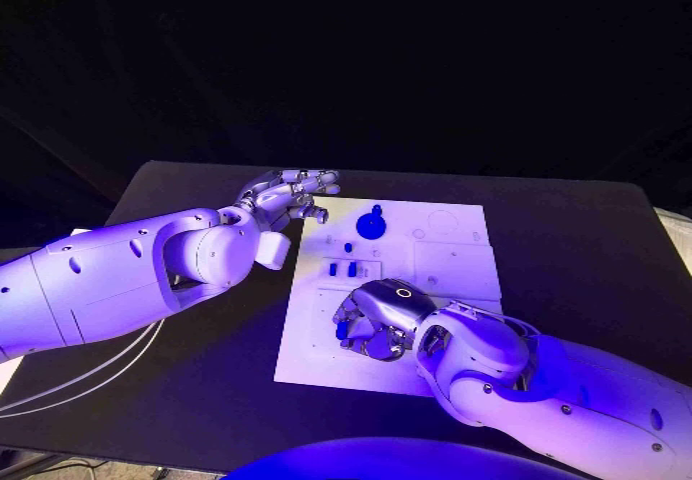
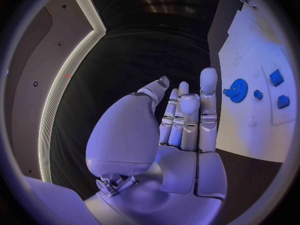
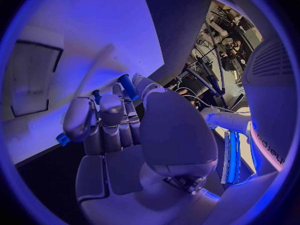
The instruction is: Assemble the parts on the task board
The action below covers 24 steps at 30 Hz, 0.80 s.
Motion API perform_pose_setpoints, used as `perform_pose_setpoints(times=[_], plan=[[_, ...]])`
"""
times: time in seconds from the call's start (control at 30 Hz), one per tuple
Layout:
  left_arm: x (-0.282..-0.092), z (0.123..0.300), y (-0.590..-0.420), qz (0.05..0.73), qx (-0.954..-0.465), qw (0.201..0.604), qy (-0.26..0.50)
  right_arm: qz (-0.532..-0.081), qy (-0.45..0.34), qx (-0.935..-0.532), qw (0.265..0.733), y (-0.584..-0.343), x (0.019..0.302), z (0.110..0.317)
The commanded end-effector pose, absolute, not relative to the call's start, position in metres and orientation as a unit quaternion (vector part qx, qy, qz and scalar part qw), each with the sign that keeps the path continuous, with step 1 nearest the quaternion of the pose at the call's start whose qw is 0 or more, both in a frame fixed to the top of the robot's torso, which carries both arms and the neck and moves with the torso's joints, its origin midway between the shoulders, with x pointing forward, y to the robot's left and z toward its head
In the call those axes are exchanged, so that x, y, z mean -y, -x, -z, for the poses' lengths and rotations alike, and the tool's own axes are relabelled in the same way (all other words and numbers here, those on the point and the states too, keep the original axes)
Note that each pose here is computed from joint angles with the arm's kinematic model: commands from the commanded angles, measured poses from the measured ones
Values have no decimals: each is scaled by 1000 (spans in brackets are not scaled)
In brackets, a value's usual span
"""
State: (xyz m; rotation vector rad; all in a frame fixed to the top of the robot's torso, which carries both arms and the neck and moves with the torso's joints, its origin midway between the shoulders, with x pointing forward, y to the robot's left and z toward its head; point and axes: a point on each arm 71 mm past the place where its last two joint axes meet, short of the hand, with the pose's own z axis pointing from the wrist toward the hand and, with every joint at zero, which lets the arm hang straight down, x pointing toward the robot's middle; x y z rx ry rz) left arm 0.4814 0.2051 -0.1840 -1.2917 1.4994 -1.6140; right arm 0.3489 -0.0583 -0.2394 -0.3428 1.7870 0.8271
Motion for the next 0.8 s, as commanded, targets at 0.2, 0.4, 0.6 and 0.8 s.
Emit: perform_pose_setpoints(times=[0.2, 0.4, 0.6, 0.8], plan=[[-203, 183, -481, 611, -565, 280, 479, -390, 86, -710, 580, -346, 64, 226], [-206, 184, -481, 610, -565, 280, 480, -419, 38, -699, 578, -343, 84, 207], [-208, 185, -481, 608, -566, 281, 481, -415, -73, -745, 517, -353, 130, 201], [-210, 187, -481, 605, -568, 282, 481, -363, -150, -768, 506, -356, 185, 200]])
